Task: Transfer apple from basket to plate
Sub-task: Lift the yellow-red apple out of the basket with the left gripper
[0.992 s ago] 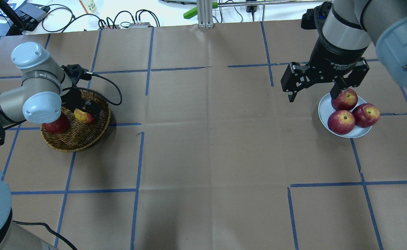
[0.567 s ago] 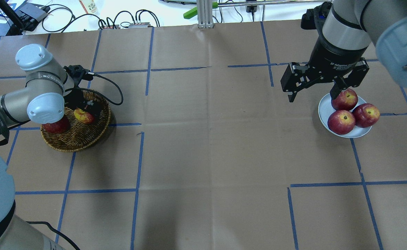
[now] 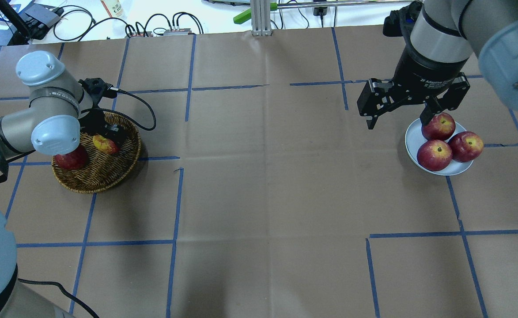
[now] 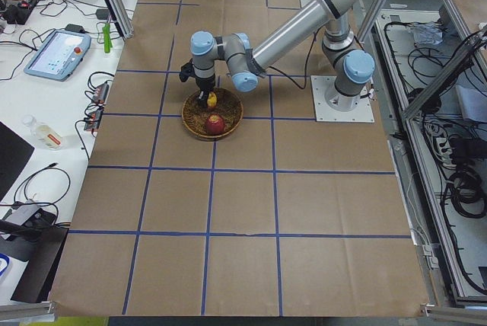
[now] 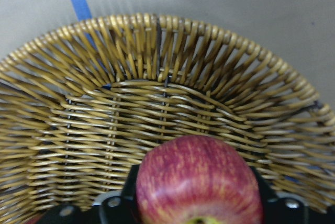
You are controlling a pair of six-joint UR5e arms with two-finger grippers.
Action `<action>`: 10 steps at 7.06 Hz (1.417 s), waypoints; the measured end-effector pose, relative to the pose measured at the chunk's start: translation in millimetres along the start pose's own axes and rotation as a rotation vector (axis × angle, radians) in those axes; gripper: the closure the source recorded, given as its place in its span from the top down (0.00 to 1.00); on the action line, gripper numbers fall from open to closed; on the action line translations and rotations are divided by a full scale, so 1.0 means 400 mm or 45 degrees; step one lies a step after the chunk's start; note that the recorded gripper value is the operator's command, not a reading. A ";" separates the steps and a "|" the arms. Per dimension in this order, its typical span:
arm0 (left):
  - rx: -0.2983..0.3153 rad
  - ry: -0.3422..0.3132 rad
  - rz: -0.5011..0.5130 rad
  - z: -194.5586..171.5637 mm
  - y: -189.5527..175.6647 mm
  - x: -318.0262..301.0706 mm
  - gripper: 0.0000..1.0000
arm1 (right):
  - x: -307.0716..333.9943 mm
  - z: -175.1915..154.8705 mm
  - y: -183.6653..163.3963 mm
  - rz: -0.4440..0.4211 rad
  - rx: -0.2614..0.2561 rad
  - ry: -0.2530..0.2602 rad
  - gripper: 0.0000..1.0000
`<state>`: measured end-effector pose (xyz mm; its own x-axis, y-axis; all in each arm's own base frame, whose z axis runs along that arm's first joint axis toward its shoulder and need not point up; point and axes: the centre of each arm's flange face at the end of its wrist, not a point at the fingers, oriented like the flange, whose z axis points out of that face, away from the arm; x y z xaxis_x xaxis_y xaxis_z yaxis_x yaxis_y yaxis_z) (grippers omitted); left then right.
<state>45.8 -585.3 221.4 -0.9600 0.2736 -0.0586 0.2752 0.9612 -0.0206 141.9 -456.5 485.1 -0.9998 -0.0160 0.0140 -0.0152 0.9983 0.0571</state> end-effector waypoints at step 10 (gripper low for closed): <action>-0.017 0.089 -0.302 -0.150 -0.194 0.870 0.65 | 0.000 0.001 0.000 0.001 -0.001 0.000 1.00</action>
<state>-312.5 -562.4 262.4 -0.9990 0.0416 0.0157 0.0414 0.9991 -0.0126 141.9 -456.4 484.7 -0.9998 -0.0155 0.0141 -0.0147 0.9982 0.0580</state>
